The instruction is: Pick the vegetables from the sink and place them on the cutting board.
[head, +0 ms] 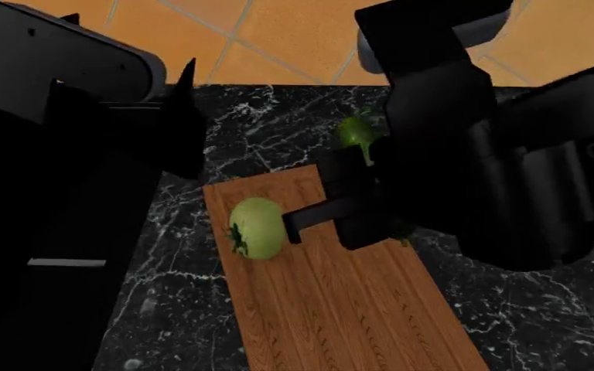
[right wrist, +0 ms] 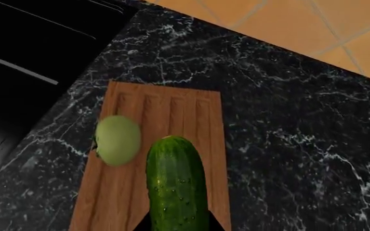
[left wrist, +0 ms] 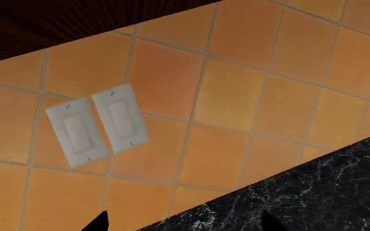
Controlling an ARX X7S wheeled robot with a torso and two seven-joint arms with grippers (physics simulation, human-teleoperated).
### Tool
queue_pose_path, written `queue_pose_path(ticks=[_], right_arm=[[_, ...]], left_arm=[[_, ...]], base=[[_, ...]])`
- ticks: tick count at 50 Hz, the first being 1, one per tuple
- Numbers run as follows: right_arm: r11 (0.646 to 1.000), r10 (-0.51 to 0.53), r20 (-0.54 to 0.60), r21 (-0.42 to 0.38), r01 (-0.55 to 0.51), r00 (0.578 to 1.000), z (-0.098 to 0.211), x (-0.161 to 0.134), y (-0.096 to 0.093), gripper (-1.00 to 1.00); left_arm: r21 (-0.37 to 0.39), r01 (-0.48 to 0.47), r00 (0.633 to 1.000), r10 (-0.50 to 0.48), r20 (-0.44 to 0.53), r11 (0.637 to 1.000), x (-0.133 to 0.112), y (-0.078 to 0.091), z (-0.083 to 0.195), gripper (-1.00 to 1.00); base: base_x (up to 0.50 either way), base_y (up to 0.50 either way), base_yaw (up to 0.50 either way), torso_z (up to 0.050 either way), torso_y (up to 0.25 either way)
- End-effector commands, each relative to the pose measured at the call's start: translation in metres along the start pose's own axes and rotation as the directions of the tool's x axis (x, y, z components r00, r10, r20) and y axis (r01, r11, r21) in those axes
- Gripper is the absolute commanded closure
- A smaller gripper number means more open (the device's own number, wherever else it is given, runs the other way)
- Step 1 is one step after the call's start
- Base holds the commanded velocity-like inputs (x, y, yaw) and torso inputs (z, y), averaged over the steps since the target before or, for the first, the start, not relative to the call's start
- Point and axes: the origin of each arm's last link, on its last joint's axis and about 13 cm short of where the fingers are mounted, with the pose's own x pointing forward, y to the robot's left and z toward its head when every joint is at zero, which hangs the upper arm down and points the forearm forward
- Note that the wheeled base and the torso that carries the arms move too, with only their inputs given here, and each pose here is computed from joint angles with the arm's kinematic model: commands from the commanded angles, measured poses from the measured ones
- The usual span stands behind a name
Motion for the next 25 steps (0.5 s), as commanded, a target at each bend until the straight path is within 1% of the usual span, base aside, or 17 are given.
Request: queue_pose_path(ticks=[1, 2, 6, 14, 16, 20, 25], right_arm=[[0.998, 0.065, -0.109, -0.01, -0.066, 0.992, 0.016, 0.018, 0.003, 1.0], [0.998, 0.069, -0.112, -0.006, -0.07, 0.991, 0.015, 0.02, 0.004, 1.0], [0.997, 0.08, -0.12, -0.011, -0.082, 0.989, 0.009, 0.026, 0.007, 1.0], [0.997, 0.073, -0.116, 0.007, -0.073, 0.991, 0.006, 0.035, 0.004, 1.0], [0.997, 0.072, -0.144, 0.004, -0.072, 0.987, 0.002, 0.039, 0.004, 1.0], [0.996, 0.082, -0.153, -0.006, -0.084, 0.985, -0.001, 0.04, 0.007, 1.0], [0.996, 0.091, -0.159, 0.001, -0.092, 0.983, -0.008, 0.042, 0.01, 1.0]], left_arm=[[-0.06, -0.035, 0.998, 0.038, 0.055, 0.998, -0.009, 0.012, 0.017, -1.0], [-0.048, -0.041, 0.997, 0.044, 0.056, 0.998, -0.01, 0.012, 0.017, -1.0], [-0.052, -0.041, 0.997, 0.044, 0.059, 0.998, -0.012, 0.013, 0.018, -1.0], [-0.046, -0.042, 0.997, 0.044, 0.059, 0.998, -0.013, 0.012, 0.017, -1.0], [-0.043, -0.042, 0.997, 0.045, 0.058, 0.998, -0.014, 0.011, 0.017, -1.0], [-0.045, -0.046, 0.997, 0.049, 0.056, 0.998, -0.015, 0.012, 0.016, -1.0], [-0.041, -0.047, 0.997, 0.049, 0.058, 0.998, -0.016, 0.012, 0.016, -1.0]], base=[[0.0, 0.0, 0.0, 0.0, 0.0], [0.0, 0.0, 0.0, 0.0, 0.0], [0.0, 0.0, 0.0, 0.0, 0.0], [0.0, 0.0, 0.0, 0.001, 0.0], [0.0, 0.0, 0.0, 0.0, 0.0], [0.0, 0.0, 0.0, 0.0, 0.0], [0.0, 0.0, 0.0, 0.0, 0.0]])
